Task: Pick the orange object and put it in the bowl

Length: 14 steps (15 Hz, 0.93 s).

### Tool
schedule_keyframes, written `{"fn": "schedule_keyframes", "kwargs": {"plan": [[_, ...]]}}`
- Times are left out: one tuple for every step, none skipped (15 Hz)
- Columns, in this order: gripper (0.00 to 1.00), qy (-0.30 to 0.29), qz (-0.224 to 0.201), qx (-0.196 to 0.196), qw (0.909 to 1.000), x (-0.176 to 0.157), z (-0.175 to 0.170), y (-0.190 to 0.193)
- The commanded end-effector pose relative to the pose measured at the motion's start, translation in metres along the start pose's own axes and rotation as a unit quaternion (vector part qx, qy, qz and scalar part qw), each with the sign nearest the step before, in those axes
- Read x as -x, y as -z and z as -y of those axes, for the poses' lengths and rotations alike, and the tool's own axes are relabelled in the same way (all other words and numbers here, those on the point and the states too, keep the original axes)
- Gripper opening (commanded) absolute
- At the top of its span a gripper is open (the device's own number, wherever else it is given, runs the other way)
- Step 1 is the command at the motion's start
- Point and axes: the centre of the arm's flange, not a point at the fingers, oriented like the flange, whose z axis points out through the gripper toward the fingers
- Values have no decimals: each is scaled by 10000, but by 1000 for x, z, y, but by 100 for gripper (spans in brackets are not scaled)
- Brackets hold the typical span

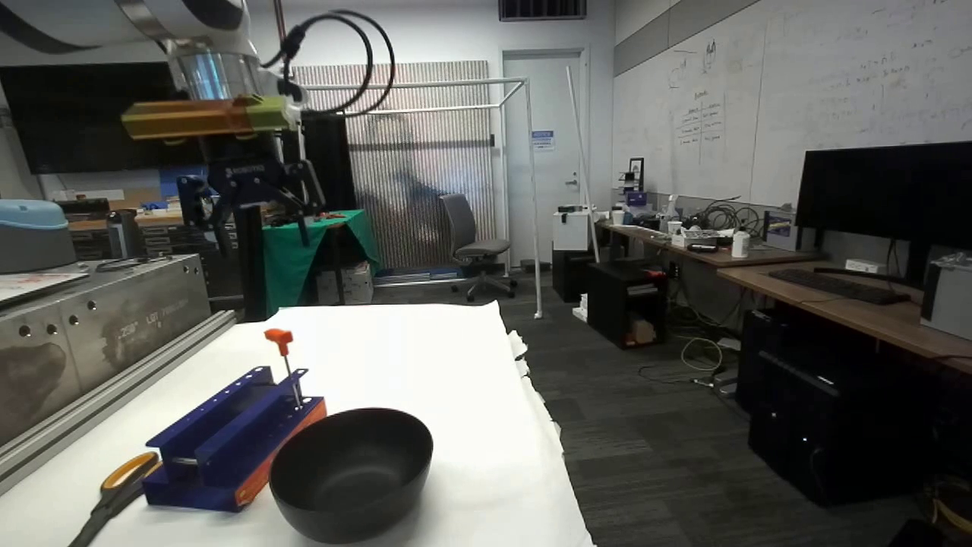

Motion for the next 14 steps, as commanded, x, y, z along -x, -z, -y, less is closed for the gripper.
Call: {"fn": "schedule_keyframes", "kwargs": {"plan": [[100,640,469,-486,9957,-77,-12,-18],[100,756,574,-554,9939,-82,-12,-27],[100,834,654,-563,9928,-87,-11,-37],[100,926,746,-585,9912,-91,-9,-45],[100,1011,815,-603,9897,-95,-9,-52],[100,1060,866,-627,9886,-97,-8,-57],[100,1076,899,-604,9883,-99,-7,-62],[100,1093,913,-592,9880,-100,-5,-67],[100,1088,912,-595,9881,-100,-3,-72],[100,1089,914,-603,9880,-100,1,-78],[100,1087,923,-570,9881,-100,4,-85],[100,1113,959,-581,9874,-102,8,-91],[100,1139,1008,-577,9867,-104,12,-97],[100,1164,1045,-599,9859,-105,15,-103]]}}
